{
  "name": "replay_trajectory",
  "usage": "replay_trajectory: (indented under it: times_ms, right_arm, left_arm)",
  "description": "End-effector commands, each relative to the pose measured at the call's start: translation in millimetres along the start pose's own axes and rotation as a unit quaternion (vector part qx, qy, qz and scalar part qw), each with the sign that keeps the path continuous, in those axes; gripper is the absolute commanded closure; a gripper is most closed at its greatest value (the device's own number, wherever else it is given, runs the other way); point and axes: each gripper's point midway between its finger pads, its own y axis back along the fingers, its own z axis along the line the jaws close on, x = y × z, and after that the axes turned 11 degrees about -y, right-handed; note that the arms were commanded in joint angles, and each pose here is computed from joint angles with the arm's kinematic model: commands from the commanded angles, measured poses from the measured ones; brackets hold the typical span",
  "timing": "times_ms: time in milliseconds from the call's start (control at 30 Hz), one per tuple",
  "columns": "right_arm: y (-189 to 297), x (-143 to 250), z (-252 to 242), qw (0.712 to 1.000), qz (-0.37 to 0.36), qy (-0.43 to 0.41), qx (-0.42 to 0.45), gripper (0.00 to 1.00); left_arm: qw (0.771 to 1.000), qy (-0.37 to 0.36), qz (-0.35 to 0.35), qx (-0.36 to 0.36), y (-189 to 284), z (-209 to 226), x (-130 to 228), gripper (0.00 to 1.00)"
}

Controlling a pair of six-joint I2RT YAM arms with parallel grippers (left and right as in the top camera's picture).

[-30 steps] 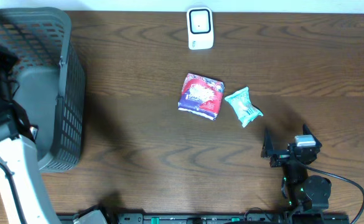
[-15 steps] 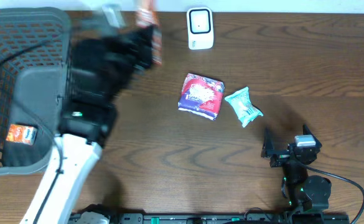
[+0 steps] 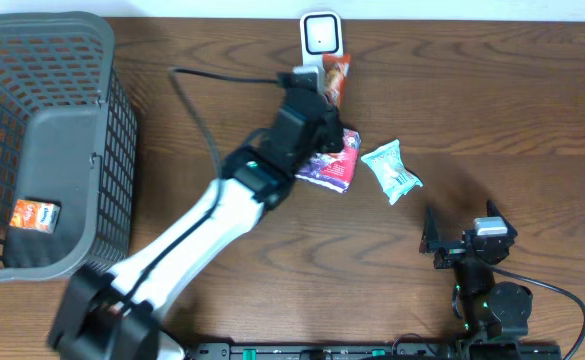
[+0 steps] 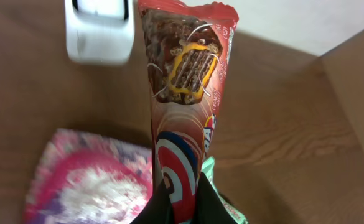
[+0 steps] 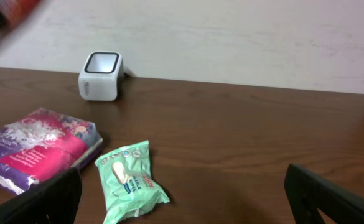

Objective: Scan the item barcode
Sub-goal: 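Swing the red bar past the scanner and set it between packs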

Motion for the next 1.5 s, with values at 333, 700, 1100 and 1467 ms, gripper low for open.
replay_trajectory:
  times_ms: [333,700,1100,1467]
  right_arm:
    - [0.0,1.5,1.8,1.000,0.002,0.004,-0.003,0.01]
    - [0.0,1.5,1.8,1.000,0.002,0.004,-0.003,0.01]
    - [0.0,1.5,1.8,1.000,0.002,0.004,-0.003,0.01]
    - [0.0,1.5,1.8,1.000,0.002,0.004,-0.003,0.01]
  left_arm:
    - [0.999,0.031,0.006,0.022,-50.2,-30.9,39.6,0.93]
    - [0.999,0.028,0.020,0.016,-73.2,-24.8,60.7,0.92]
    - [0.999,0.027,-0.015,0.042,-74.0,-38.8,46.0,0.64]
    - [0.982,-0.094,-0.156,0.055,19.0,-42.0,-72.3,0.55]
